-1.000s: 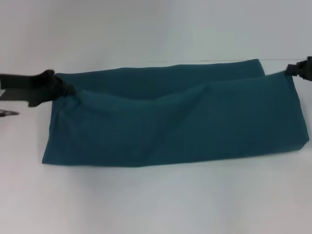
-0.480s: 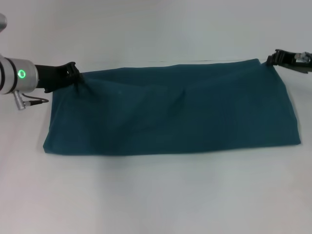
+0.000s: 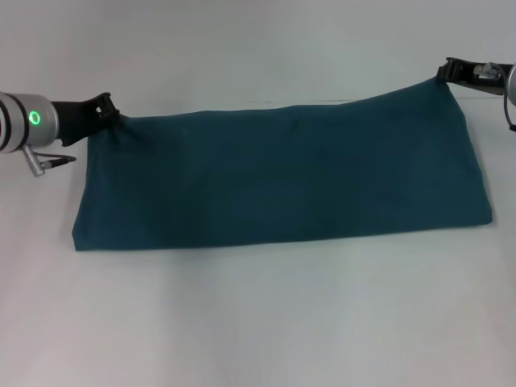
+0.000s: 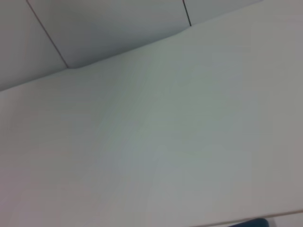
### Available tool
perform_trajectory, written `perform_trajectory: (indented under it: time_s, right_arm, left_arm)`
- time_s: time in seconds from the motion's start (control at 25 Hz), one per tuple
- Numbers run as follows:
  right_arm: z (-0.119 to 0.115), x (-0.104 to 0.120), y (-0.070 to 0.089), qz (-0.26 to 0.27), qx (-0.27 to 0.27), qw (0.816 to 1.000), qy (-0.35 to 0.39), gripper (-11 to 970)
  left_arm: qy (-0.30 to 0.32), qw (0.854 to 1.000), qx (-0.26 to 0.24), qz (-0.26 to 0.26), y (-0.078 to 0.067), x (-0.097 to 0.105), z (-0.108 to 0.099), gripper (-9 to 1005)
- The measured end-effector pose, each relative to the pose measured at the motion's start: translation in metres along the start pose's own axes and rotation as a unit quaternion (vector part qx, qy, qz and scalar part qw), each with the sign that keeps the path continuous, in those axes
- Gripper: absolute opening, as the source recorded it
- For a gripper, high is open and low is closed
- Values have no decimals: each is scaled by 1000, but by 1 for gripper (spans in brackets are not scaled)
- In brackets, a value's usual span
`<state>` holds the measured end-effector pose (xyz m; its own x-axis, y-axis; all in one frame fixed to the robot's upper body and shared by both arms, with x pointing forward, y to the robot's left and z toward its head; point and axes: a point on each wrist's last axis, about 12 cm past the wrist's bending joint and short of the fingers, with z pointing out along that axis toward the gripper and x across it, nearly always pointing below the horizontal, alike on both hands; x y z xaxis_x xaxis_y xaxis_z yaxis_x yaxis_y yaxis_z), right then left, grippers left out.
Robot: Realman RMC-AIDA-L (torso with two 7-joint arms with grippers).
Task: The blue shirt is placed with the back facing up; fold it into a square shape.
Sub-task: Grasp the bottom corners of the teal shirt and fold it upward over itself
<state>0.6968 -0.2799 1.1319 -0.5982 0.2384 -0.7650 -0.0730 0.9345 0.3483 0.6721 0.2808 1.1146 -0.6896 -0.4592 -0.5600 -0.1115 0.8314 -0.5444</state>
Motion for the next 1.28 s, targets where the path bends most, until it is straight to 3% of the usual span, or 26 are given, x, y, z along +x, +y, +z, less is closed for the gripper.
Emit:
perform_trajectory:
  time_s: [0.32, 0.72, 1.28]
  right_arm:
    - [4, -2, 3, -10, 14, 1000, -12, 13]
    - [7, -16, 13, -27, 19, 999, -34, 12]
    - [11, -18, 21, -46, 22, 998, -34, 13]
  left_arm:
    - [-11, 1000, -12, -9, 5, 2, 2, 30]
    - [-21, 1000, -6, -7, -2, -2, 3, 30]
    - [-32, 999, -9, -7, -3, -4, 4, 31]
